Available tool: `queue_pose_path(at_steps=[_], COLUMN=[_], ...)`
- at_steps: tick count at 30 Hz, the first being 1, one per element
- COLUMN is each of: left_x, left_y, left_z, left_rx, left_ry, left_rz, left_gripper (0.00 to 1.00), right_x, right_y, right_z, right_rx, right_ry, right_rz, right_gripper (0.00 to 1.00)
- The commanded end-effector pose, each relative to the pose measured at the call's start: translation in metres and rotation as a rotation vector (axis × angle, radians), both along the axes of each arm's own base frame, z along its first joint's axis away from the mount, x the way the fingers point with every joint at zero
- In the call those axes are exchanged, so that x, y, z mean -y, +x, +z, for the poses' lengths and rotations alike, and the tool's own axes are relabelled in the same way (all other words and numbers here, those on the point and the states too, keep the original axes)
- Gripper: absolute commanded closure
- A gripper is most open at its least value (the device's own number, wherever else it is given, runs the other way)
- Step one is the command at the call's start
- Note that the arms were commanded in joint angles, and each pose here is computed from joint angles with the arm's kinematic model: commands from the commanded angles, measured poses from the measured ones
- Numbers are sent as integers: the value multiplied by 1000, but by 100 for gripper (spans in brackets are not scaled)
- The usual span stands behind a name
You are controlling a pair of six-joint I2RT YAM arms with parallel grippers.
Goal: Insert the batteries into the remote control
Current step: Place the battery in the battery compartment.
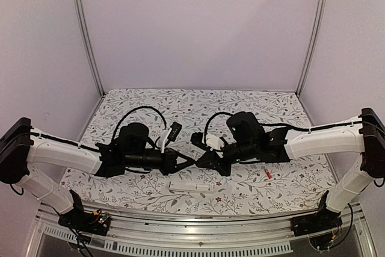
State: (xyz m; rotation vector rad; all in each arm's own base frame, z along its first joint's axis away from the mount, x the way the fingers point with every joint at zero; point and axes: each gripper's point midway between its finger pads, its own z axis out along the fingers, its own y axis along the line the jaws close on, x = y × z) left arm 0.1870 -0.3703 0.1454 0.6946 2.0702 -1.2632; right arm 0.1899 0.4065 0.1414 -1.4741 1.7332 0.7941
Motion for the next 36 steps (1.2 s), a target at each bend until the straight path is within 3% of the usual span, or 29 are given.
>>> queue_pose_path(at_steps=[1,10,11,14,16,26,31,36], left_x=[6,5,5,3,-1,-69,-99,-106], left_y=[-4,-4,-4,-3,0,35,47,51], left_z=[1,0,0,1,1,-15,-20,-17], left_rx=[6,3,2,13,29,22,20,30], left_ry=[-2,3,4,29,53,186,225,222], left_rz=[-28,-26,-27,-32,-16,260,390,413], left_gripper=[100,99,89,45,36,30,26,26], right_x=[-3,4,5,9,12,16,19,21], right_y=[2,4,4,6,6,-13,-9,-13], right_z=[13,0,-1,-8,-16,-83,-95,-95], right_rx=[26,21,20,16,4,-24,-22,2], right_ry=[21,-29,-35,-66,-99,-373,-438,-486], right_rz=[1,-21,-26,-42,-48,-12,-27,-3], right_gripper=[100,100,100,100,100,100,100,100])
